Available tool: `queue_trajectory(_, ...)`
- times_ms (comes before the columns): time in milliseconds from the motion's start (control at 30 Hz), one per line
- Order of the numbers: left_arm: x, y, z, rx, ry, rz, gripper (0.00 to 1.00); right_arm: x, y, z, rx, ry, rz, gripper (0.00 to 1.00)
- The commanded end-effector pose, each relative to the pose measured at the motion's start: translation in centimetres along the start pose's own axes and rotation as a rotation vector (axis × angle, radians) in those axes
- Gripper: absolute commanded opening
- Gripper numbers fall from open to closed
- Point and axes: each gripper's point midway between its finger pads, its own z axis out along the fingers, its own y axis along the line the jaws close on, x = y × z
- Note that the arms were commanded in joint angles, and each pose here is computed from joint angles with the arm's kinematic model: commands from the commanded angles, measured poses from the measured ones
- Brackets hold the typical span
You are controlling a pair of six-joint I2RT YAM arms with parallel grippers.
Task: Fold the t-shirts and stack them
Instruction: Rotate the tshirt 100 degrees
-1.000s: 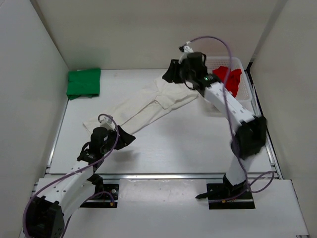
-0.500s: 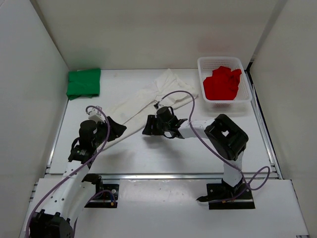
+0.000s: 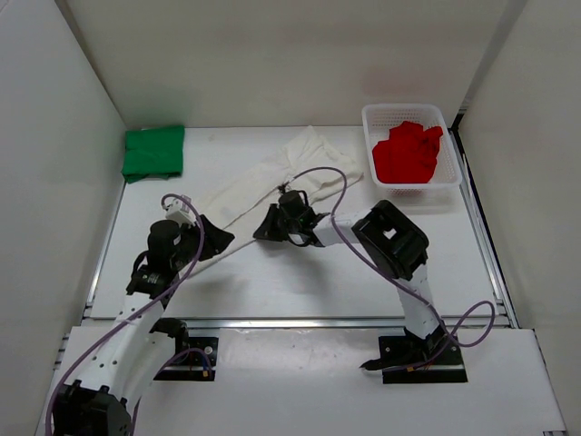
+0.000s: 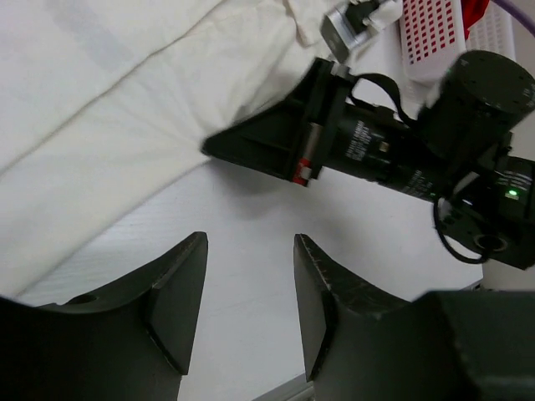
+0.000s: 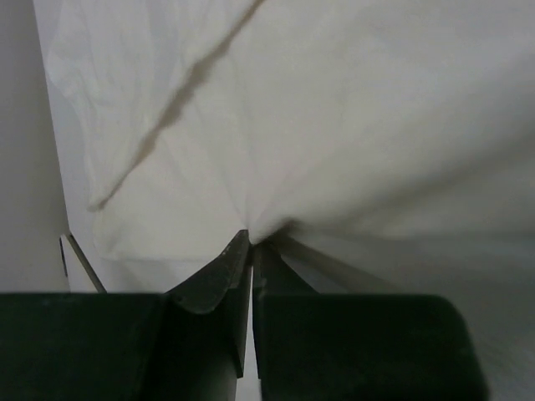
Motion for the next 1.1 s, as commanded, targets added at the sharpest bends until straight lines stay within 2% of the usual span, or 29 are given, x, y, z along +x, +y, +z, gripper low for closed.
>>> queue_trajectory(0,0.6,-0.6,0.2,0.021,0.024,0.032,0.56,-0.4,-3.0,-5.1,0.060,0.000,-0.021,0.00)
queue_trajectory(33,0.9,-0.5,0.4,0.015,0.034,0.033,0.56,0.5,-6.4,-7.1,0.106,0.024,-0.019,0.00)
queue_trajectory(67,1.7,-0.7,0.6,0.015,0.050,0.044,0.55,0.0,-5.3,-9.2,0.065,0.019,-0.027,0.00)
queue_trajectory(133,3.8,-1.0,1.0,0.021,0.107,0.064,0.56,0.4,-8.5,-14.7,0.060,0.006,-0.003,0.00)
queue_trajectory(167,4.9,-1.4,1.2,0.029,0.138,0.087,0.56,2.0,-11.2,-16.6,0.095,0.051,0.035,0.00)
queue_trajectory(233,7.2,-0.9,1.3,0.011,0.192,0.114,0.56,2.1,-12.0,-20.0,0.098,-0.002,0.018,0.17)
queue_trajectory(267,8.2,-0.8,1.2,0.008,0.217,0.121,0.58,3.1,-13.1,-20.8,0.128,0.003,0.034,0.34)
queue_trajectory(300,8.8,-0.4,1.2,0.002,0.232,0.126,0.59,2.2,-13.5,-22.0,0.153,-0.039,0.008,0.48)
queue_trajectory(433,10.5,1.9,0.9,-0.075,0.256,0.157,0.60,-3.1,-14.0,-24.3,0.242,-0.226,-0.043,0.59)
queue_trajectory(500,11.0,2.1,0.8,-0.070,0.266,0.147,0.63,-6.6,-13.1,-24.3,0.248,-0.295,-0.068,0.61)
queue_trajectory(567,12.5,2.6,0.9,-0.070,0.306,0.150,0.63,-8.8,-14.6,-22.8,0.317,-0.282,-0.087,0.62)
queue_trajectory(600,12.8,2.4,0.9,-0.062,0.318,0.147,0.64,-11.4,-14.3,-22.9,0.360,-0.327,-0.116,0.63)
queue_trajectory(633,13.5,2.2,0.9,-0.049,0.342,0.151,0.64,-11.8,-16.3,-22.1,0.439,-0.312,-0.100,0.65)
queue_trajectory(700,14.0,1.6,1.0,-0.011,0.360,0.154,0.65,-15.4,-16.3,-21.0,0.459,-0.347,-0.100,0.66)
queue_trajectory(800,15.0,1.5,1.0,0.004,0.377,0.145,0.65,-17.8,-18.4,-18.9,0.537,-0.337,-0.083,0.67)
queue_trajectory(833,15.0,1.2,1.1,0.021,0.377,0.143,0.65,-19.6,-18.3,-19.1,0.570,-0.381,-0.088,0.67)
queue_trajectory(1067,16.2,-0.3,1.5,0.085,0.416,0.171,0.64,-21.4,-20.5,-16.5,0.695,-0.326,-0.093,0.66)
